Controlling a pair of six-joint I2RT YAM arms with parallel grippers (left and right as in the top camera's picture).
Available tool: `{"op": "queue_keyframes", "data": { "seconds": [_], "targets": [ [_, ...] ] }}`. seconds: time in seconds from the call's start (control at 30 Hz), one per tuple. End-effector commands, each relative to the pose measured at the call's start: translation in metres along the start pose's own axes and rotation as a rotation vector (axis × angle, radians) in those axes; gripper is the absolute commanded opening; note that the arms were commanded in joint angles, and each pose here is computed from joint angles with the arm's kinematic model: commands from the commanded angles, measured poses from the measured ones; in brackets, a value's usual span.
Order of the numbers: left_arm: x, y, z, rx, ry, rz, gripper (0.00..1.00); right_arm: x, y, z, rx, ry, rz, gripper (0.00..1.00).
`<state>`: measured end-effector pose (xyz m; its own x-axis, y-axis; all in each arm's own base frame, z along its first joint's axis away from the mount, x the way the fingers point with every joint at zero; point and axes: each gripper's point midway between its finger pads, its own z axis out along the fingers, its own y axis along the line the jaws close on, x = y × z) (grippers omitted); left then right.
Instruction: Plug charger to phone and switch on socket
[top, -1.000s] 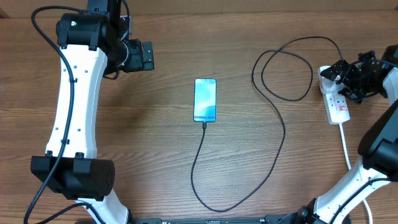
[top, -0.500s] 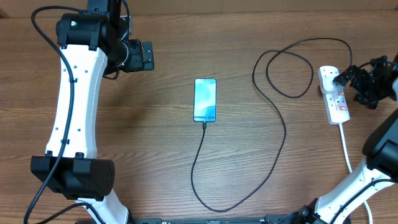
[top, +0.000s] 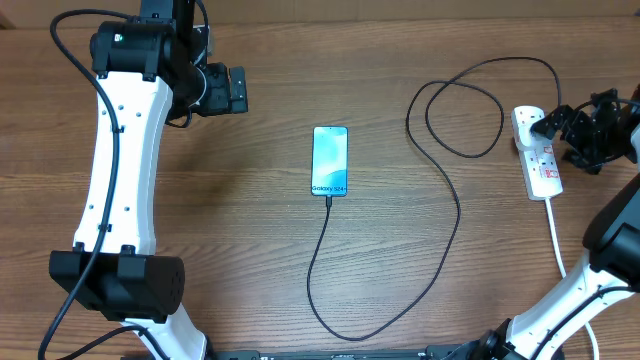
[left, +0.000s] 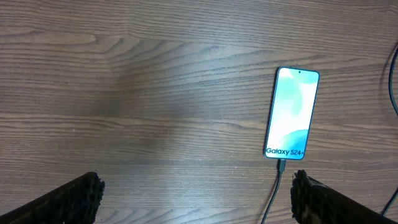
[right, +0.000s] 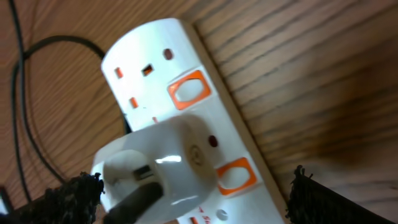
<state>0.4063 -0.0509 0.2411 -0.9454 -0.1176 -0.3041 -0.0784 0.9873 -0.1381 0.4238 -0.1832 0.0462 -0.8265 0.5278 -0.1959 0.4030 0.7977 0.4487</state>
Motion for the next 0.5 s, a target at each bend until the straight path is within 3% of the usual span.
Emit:
{"op": "queue_keyframes", "data": {
  "seconds": [0.0,0.23,0.47],
  "targets": [
    [-0.0008,-0.0027,0.0023,-0.003,0.0,0.02,1.0,0.0003,0.0079,0.0046,-0.057,0.0,-0.028,0.96],
    [-0.0008,-0.0026,0.0023,-0.004,0.0,0.02,1.0,0.0012,0.0101,0.0057,-0.061,0.003,-0.035,0.81],
    [-0.0008,-0.0029,0.0023,-0.003,0.0,0.021,1.0,0.0044,0.0126,0.0095,-0.063,0.012,-0.039,0.78]
  ]
}}
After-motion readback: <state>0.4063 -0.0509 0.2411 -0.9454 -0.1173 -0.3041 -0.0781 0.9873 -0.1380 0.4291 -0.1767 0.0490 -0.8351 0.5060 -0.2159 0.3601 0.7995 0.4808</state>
